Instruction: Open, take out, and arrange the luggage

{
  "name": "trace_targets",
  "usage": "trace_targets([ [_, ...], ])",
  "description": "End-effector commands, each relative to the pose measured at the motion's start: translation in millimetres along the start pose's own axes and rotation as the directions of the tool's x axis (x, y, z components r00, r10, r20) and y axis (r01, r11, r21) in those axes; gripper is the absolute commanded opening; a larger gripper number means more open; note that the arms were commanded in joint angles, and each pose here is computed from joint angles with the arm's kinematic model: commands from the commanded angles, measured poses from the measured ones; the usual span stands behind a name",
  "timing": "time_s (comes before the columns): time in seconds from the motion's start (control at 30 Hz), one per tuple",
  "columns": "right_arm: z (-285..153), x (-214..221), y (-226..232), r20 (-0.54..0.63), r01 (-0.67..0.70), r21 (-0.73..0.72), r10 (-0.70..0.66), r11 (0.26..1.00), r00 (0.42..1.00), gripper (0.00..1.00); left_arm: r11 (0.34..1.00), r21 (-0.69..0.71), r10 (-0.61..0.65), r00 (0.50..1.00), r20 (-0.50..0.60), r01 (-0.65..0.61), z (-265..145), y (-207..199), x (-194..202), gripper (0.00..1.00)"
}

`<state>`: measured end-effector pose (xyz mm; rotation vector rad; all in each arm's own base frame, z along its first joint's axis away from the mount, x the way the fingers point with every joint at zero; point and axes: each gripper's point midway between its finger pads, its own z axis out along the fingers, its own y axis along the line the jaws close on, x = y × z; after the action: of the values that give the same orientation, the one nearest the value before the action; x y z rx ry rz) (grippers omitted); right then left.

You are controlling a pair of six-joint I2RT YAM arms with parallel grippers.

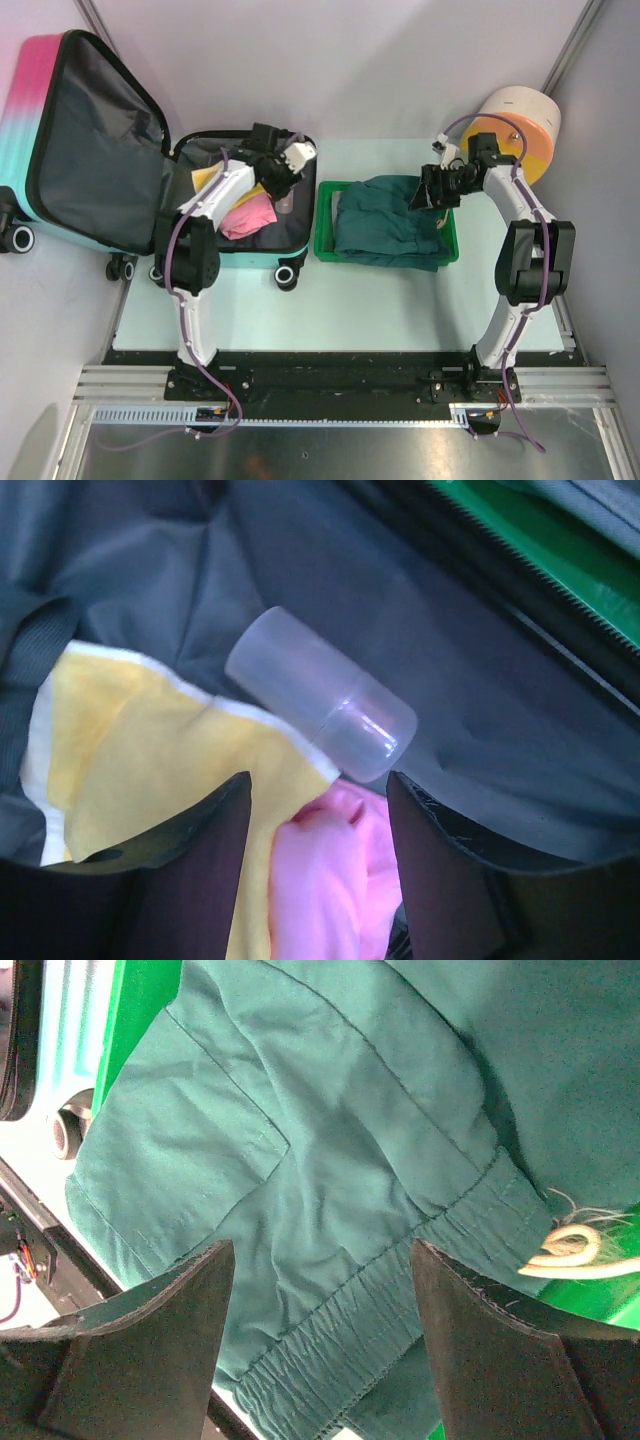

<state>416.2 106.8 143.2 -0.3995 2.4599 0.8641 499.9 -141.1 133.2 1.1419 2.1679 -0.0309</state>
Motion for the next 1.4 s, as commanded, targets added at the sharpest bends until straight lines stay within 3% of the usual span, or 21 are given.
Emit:
trace_targets([
  [0.0,-18.4,-14.5,3.3,0.055,0.010,0.003,-0.010,1.000,0.998,0.76,0.987,-0.039,0.156,0.986,-0.050,-0.158,14.1,3.9,-4.9,0.61],
  [0.3,-23.2,-12.4,-0.4,0.065,-0.013,0.003,0.012,1.000,0.998,0.76,0.969,-0.126,0.190,0.965,-0.181,-0.214,29.0,22.5,11.8,0.59],
  [0.6,-26.5,-19.2,-2.2,0.082,-0.011,0.001,0.011,1.000,0.997,0.75,0.953,-0.178,0.205,0.956,-0.211,-0.244,20.5,37.7,9.7,0.40],
  [0.7,-28.6,-21.7,-2.6,0.088,-0.009,0.000,0.009,1.000,0.996,0.76,0.952,-0.167,0.221,0.953,-0.206,-0.257,13.7,33.7,9.9,0.41],
  [0.87,-27.6,-23.7,-3.5,0.085,-0.015,-0.008,0.016,1.000,0.996,0.76,0.955,-0.133,0.233,0.947,-0.221,-0.266,8.8,22.8,23.0,0.66],
  [0.97,-25.7,-25.2,-0.8,0.085,-0.012,-0.017,0.013,1.000,0.996,0.76,0.959,-0.139,0.214,0.952,-0.221,-0.247,8.7,25.5,25.1,0.64],
  [1.1,-23.0,-25.5,2.8,0.082,-0.004,-0.021,0.006,1.000,0.997,0.76,0.966,-0.184,0.150,0.972,-0.181,-0.183,4.5,42.3,15.1,0.49],
  [1.37,-21.9,-24.2,4.4,0.077,-0.003,-0.023,0.005,1.000,0.997,0.76,0.979,-0.189,0.063,0.996,-0.061,-0.073,-2.3,48.7,-11.2,0.51],
])
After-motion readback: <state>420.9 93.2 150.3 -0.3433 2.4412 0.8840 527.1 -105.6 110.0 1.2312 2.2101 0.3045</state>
